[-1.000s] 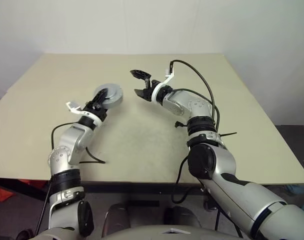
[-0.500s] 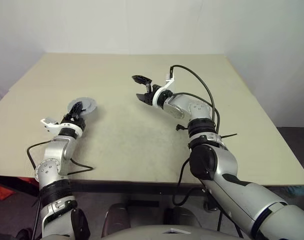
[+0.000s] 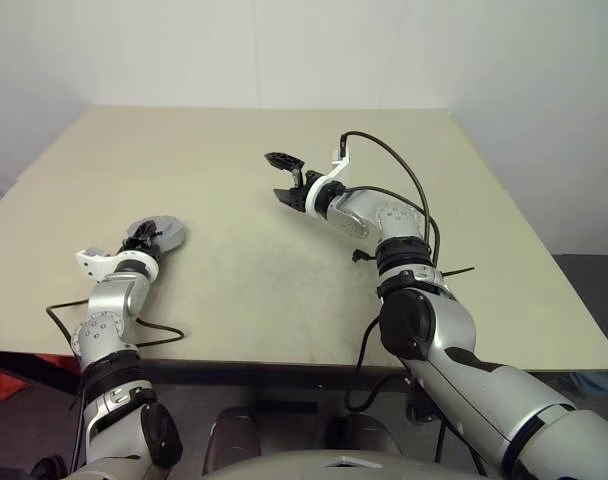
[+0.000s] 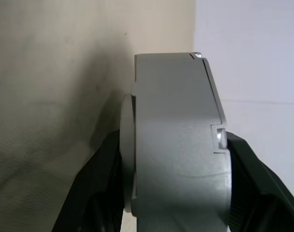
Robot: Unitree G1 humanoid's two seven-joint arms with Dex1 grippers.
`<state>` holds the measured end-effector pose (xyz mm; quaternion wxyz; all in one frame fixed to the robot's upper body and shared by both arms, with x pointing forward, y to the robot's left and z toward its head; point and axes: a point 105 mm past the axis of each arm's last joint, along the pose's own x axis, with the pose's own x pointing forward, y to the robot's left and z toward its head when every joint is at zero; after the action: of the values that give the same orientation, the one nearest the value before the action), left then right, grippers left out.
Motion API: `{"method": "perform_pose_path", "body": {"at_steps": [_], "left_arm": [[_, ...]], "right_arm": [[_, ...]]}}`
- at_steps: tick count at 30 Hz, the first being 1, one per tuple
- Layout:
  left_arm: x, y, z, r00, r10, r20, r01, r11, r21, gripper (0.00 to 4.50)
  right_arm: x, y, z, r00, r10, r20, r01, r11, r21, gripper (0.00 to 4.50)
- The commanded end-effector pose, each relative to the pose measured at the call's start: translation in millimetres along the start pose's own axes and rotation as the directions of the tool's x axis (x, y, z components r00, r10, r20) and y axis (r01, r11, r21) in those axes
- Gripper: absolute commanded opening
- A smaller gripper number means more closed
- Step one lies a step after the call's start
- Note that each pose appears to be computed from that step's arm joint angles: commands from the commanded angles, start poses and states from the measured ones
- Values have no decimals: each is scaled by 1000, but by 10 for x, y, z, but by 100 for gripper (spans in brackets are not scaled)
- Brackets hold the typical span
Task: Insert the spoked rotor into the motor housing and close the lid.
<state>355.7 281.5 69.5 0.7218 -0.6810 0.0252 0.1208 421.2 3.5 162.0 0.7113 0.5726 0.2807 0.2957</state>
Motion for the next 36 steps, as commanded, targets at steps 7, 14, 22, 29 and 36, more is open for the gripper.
{"method": "perform_pose_path", "body": {"at_steps": [7,14,22,29,36], "left_arm": [[-18,-64,220,994,42,101,-43,999,15,232],[-70,117,298,984,112,138,-117,993,26,259],[-121,265,446,953,193,233,-211,976,57,446],[-221,502,641,883,322,340,-355,934,38,446],[-237,575,603,875,354,331,-383,924,24,446]], "right_arm": [[53,162,-5,999,40,-1,-40,999,-17,448],[61,157,-14,999,38,-4,-38,999,-10,450],[63,145,-21,999,31,-10,-31,999,-6,450],[64,127,-34,1000,23,-17,-23,1000,-6,450],[69,115,-55,999,17,-28,-17,1000,-7,450]]}}
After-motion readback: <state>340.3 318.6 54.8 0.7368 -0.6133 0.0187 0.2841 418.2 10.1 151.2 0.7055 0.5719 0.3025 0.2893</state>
